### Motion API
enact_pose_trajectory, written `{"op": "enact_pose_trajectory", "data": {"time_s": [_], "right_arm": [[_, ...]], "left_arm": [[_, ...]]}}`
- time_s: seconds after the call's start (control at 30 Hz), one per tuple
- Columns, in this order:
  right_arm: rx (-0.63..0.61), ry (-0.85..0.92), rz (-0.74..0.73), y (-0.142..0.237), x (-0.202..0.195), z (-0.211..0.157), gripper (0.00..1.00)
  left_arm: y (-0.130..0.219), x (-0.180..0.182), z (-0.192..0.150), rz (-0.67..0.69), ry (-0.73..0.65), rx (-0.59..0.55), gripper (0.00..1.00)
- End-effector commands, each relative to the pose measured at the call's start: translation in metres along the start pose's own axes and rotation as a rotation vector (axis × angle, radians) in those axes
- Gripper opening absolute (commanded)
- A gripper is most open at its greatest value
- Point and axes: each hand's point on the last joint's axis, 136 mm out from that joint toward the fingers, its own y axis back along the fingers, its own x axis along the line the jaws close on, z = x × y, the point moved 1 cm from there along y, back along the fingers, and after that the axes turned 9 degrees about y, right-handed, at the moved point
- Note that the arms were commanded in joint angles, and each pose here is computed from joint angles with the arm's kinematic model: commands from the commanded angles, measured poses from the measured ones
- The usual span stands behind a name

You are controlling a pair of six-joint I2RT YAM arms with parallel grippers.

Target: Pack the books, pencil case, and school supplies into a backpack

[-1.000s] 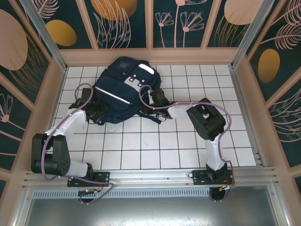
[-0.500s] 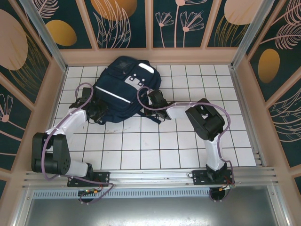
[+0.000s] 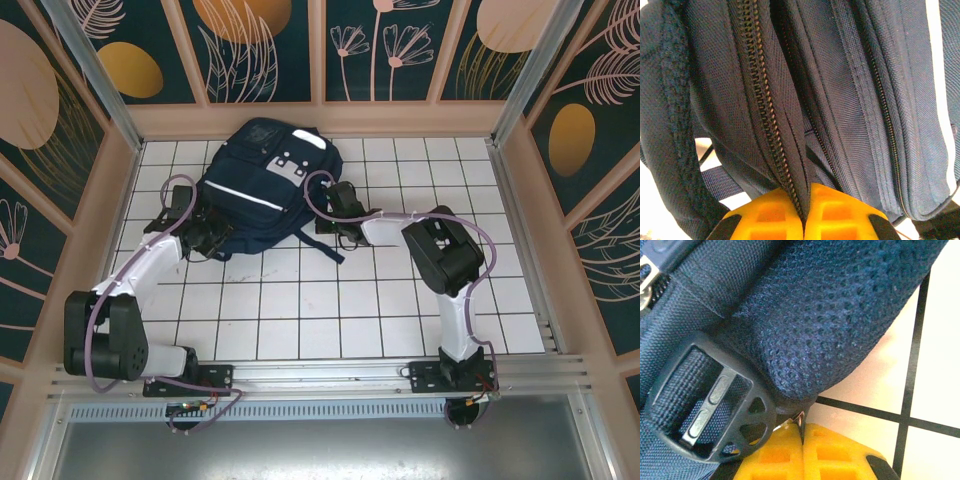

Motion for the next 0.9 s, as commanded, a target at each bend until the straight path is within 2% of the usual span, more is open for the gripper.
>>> {"op": "enact_pose_trajectory", "data": {"time_s": [0.0,0.1,0.17,0.53,0.63,0.87], "right_arm": [[-0.007,-0.069,-0.236,0.013,-0.066,0.011,0.01],[-0.026,-0.066,-0.174,0.022,-0.054,0.021,0.4],[-0.054,-0.073,-0.16,0.034,-0.05,0.027,0.51],[-0.153,-0.102,-0.217,0.113,-0.057,0.031,0.62],[-0.178,-0.108,-0.229,0.133,-0.059,0.029,0.66],[-0.258,-0.144,-0.262,0.18,-0.073,0.032,0.84]], "left_arm": [[0.019,-0.001,0.027,-0.019,-0.012,-0.128,0.0],[0.018,-0.004,0.018,-0.067,0.01,-0.084,0.0],[0.018,-0.004,0.014,-0.083,0.026,-0.069,0.0],[0.02,-0.001,-0.011,-0.141,0.089,-0.016,0.0],[0.02,-0.013,-0.033,-0.193,0.097,0.038,0.0],[0.015,-0.059,-0.096,-0.292,0.073,0.155,0.0]]}}
